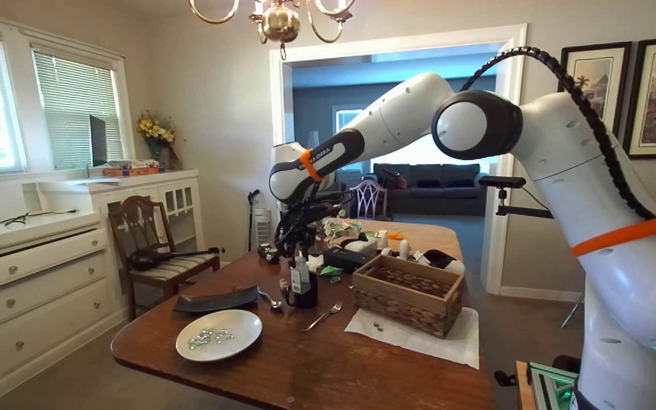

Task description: Remove the container from the black cup and move the black cup forward

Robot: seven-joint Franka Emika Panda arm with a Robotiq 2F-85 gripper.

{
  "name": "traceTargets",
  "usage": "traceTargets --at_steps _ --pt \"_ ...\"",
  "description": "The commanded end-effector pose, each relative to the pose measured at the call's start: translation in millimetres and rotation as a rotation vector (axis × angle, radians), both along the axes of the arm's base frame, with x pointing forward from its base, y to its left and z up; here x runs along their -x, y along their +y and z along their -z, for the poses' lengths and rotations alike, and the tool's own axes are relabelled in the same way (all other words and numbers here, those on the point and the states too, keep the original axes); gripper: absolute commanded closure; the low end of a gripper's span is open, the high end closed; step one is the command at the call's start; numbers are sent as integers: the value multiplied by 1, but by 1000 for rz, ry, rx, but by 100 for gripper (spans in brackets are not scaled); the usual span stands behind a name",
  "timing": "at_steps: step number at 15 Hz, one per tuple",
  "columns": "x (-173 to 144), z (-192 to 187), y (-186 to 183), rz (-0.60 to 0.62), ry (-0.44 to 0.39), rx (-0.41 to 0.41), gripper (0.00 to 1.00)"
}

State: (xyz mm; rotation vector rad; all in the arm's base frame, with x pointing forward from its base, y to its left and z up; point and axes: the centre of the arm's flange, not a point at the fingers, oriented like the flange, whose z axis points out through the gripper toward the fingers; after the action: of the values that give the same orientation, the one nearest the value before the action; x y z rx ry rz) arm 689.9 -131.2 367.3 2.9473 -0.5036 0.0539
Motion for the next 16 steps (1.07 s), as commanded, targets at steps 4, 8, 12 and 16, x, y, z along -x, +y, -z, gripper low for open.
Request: traceTargets --at_steps 4,8,12,16 --pt "-17 32 2 -47 -36 -64 78" --pt "-32 41 15 -75 -42 -52 78" --pt "-46 51 19 -83 -32 -36 78" --pt "-57 64 26 -89 -32 -18 78"
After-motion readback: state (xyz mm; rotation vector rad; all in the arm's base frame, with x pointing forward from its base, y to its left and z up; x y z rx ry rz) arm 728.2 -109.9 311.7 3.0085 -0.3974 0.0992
